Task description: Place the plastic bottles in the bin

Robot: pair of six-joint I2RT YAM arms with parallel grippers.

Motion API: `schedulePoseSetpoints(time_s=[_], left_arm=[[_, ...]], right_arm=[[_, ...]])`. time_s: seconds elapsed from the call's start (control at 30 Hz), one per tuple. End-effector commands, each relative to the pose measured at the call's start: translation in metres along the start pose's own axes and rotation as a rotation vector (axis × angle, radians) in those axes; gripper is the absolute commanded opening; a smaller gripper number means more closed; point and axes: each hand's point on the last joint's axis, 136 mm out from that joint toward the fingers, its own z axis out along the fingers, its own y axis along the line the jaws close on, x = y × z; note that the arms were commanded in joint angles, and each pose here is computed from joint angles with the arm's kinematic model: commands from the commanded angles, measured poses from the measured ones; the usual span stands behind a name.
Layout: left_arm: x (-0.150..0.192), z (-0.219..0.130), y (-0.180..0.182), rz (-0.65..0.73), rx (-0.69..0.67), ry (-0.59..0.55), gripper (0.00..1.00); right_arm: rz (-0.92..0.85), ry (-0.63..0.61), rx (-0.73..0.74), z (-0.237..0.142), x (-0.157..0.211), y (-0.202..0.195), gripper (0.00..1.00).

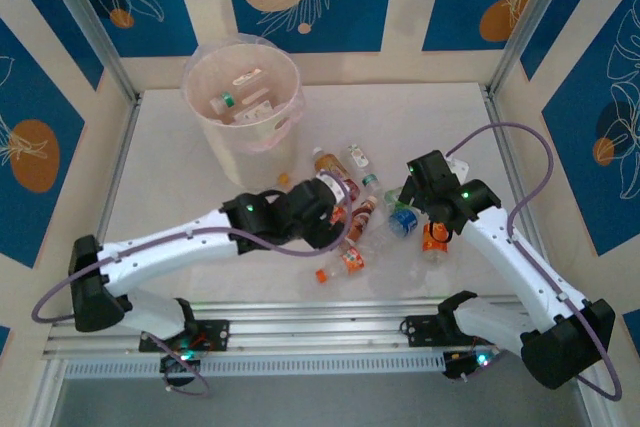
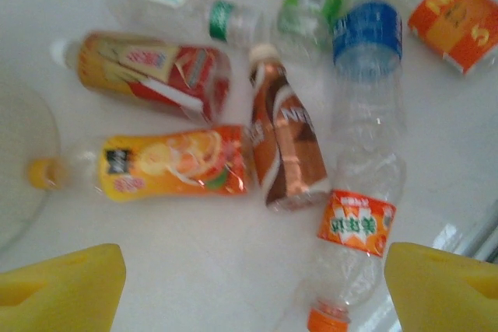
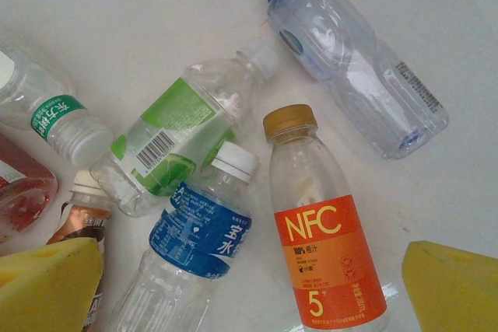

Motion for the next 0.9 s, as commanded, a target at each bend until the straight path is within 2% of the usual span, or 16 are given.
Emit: schedulePoseSetpoints(time_s=[0.0, 0.2, 0.37, 0.87], left_arm=[[0.026, 0.025, -0.013, -0.065, -0.024, 0.070, 0.86], [0.050, 0.057, -0.044, -0.038, -0.026, 0.174, 0.86], [0.069, 0.078, -0.052, -0.038, -0.048, 0.258, 0.86], [0.087, 0.107, -0.073, 0.003, -0.007, 0.347, 0.85]], right_arm=[[-0.007, 0.015, -0.002, 0.002, 0.003, -0.003, 0.99], [0.003, 0.013, 0.028, 0.006, 0.001, -0.014, 0.99], [0.018, 0.021, 0.043, 0.010, -0.001, -0.021, 0.99], [0.044, 0.026, 0.017, 0.014, -0.004, -0.021, 0.99]])
